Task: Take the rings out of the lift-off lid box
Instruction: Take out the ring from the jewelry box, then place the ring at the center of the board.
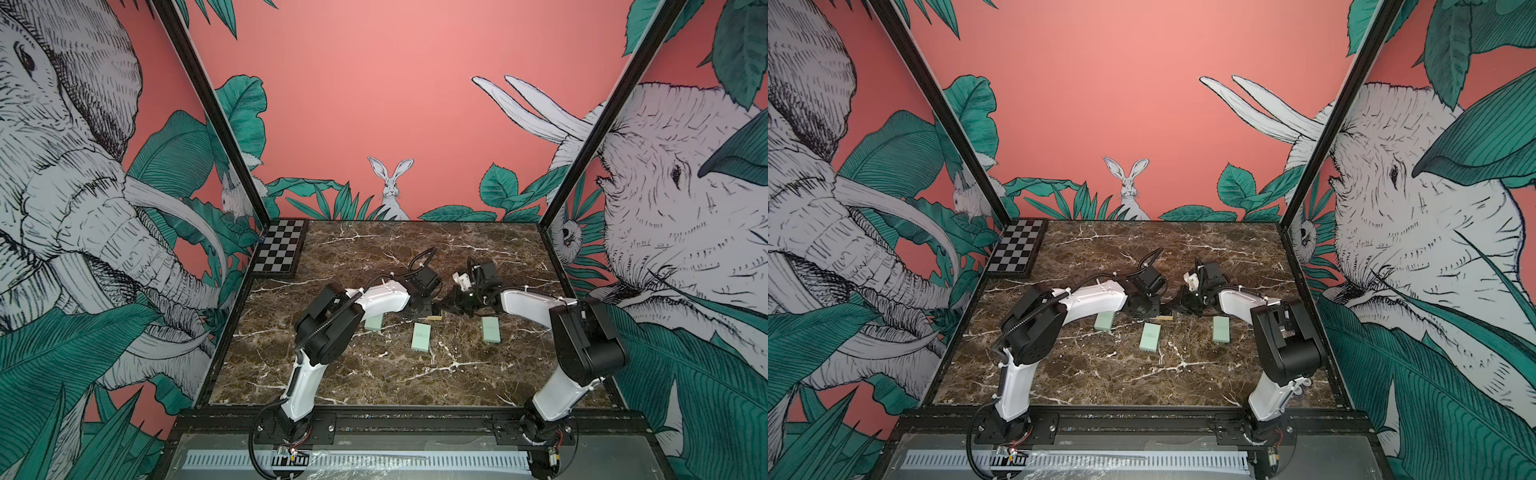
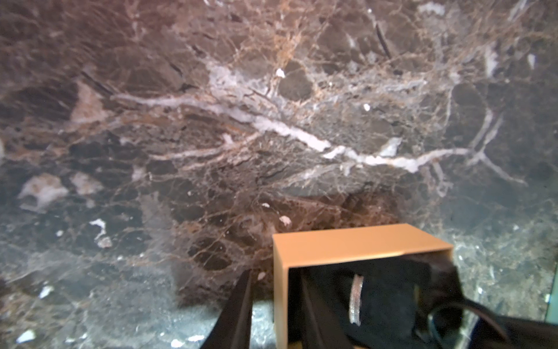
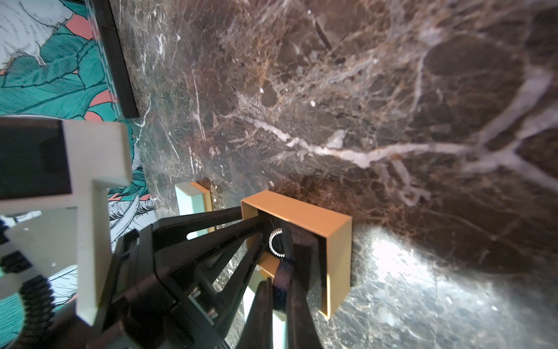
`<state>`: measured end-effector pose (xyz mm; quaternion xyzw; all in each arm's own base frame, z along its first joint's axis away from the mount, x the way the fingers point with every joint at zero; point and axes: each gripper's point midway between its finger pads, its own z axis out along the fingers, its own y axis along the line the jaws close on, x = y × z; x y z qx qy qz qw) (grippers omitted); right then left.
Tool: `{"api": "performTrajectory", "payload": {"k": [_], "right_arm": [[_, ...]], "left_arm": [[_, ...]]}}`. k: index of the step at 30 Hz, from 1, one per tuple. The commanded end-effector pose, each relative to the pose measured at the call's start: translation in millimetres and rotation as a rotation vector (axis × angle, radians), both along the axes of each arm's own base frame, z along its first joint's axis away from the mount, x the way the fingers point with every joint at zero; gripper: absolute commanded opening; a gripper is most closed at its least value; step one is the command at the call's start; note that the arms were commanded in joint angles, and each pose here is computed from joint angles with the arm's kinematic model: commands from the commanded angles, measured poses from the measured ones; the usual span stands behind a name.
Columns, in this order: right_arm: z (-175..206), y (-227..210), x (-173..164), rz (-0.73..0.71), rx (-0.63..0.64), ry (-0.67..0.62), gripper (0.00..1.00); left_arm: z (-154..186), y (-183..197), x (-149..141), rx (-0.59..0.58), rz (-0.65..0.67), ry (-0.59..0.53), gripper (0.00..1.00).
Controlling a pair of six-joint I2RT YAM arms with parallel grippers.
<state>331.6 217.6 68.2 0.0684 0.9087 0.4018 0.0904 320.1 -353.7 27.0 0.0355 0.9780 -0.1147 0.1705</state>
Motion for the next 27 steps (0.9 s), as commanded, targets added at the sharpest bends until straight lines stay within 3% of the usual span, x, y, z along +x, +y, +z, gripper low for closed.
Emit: {"api": "performTrajectory", "payload": {"k": [1, 9, 14, 17, 27], "right_arm": [[18.6, -3.9, 8.3, -0.021, 0.038, -0.048, 0.00], [23.3, -13.8, 13.2, -0.056, 0.047, -0.061, 0.00], [-3.4, -51.6, 10.4, -0.105, -0.226, -0.047, 0.00], [-13.2, -63.6, 9.3, -0.117, -0.308, -0.035, 0.00], [-35.1, -61.7, 8.1, -0.100, -0.316, 0.026, 0.04]], "left_arm": [[-23.7, 19.5, -14.1, 0.106, 0.001, 0.061, 0.28], [-23.4, 21.6, -13.5, 0.116, 0.004, 0.056, 0.28], [-17.9, 21.3, -13.3, 0.099, 0.021, 0.050, 0.28], [-11.4, 19.6, -11.6, 0.079, 0.031, 0.036, 0.30], [5.5, 18.2, -8.0, 0.033, 0.063, 0.001, 0.34]]}}
